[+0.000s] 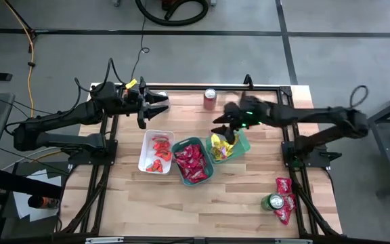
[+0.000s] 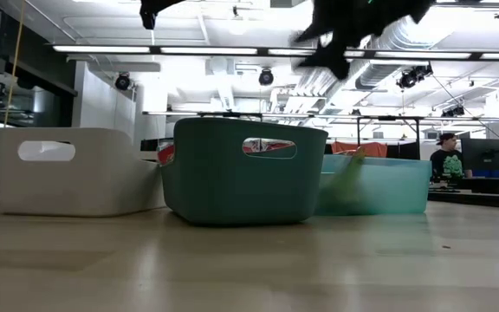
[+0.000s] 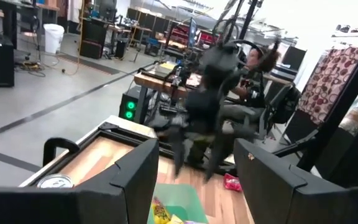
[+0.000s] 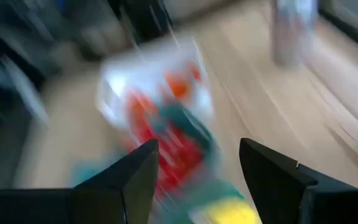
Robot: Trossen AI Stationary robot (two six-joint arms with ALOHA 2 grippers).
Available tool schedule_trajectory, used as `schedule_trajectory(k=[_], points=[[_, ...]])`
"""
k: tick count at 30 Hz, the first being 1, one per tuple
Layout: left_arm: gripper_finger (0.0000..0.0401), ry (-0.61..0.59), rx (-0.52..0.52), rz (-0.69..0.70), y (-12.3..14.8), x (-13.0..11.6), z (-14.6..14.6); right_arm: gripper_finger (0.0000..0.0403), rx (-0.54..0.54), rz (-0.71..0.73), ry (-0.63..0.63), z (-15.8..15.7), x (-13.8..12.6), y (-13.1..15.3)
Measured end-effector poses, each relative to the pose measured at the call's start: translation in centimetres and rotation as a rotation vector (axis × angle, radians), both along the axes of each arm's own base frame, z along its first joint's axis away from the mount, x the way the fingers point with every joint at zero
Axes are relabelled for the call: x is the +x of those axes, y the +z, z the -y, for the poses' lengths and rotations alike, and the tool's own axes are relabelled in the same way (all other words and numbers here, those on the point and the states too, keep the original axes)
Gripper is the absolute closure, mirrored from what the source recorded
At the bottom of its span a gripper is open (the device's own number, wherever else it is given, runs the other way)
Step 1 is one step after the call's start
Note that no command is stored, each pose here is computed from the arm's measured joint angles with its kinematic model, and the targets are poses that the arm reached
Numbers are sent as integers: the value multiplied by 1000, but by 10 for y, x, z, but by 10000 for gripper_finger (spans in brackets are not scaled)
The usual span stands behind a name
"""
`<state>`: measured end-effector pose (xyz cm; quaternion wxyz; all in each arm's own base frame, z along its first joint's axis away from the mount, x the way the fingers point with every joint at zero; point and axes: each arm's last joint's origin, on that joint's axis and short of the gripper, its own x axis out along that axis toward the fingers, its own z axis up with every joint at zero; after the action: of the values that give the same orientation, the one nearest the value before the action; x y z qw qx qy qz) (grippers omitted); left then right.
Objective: Sort candy
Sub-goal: Put the orange chocolate into the white bin
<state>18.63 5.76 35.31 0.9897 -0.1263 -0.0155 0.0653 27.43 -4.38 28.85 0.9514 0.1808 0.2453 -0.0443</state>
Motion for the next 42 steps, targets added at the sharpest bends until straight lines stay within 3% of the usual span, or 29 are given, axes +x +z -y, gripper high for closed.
schedule_trajectory(k=[4,7,10,15,18,21,23,27,30,32,36,42], points=[[206,-7,0,-18,-3,4,0,182,74,378,-56,-12,-17,14],[206,-25,35,-61,-8,9,2,182,-14,561,-48,-18,-21,21],[206,-47,63,-117,-15,14,4,182,-94,577,-16,-22,-19,24],[206,-63,61,-131,-18,19,5,182,-128,571,-7,-23,-17,27],[206,-30,-46,-143,-20,19,5,183,-127,573,-13,-21,-17,28],[206,130,-174,-218,-16,13,-6,182,-111,568,-21,-20,-17,28],[206,250,-167,-289,2,7,-18,182,-106,549,-25,-19,-17,26],[206,584,-128,-584,24,-6,-59,182,-97,512,-35,-17,-17,22],[206,754,-173,-817,19,-11,-103,183,-89,491,-40,-17,-17,20],[206,829,-252,-936,5,-15,-136,183,-70,480,-45,-17,-17,19],[206,921,-429,-1196,-51,-27,-196,183,-6,451,-62,-17,-17,16],[206,1031,-762,-1254,-123,-40,-250,183,63,404,-83,-17,-17,11]])
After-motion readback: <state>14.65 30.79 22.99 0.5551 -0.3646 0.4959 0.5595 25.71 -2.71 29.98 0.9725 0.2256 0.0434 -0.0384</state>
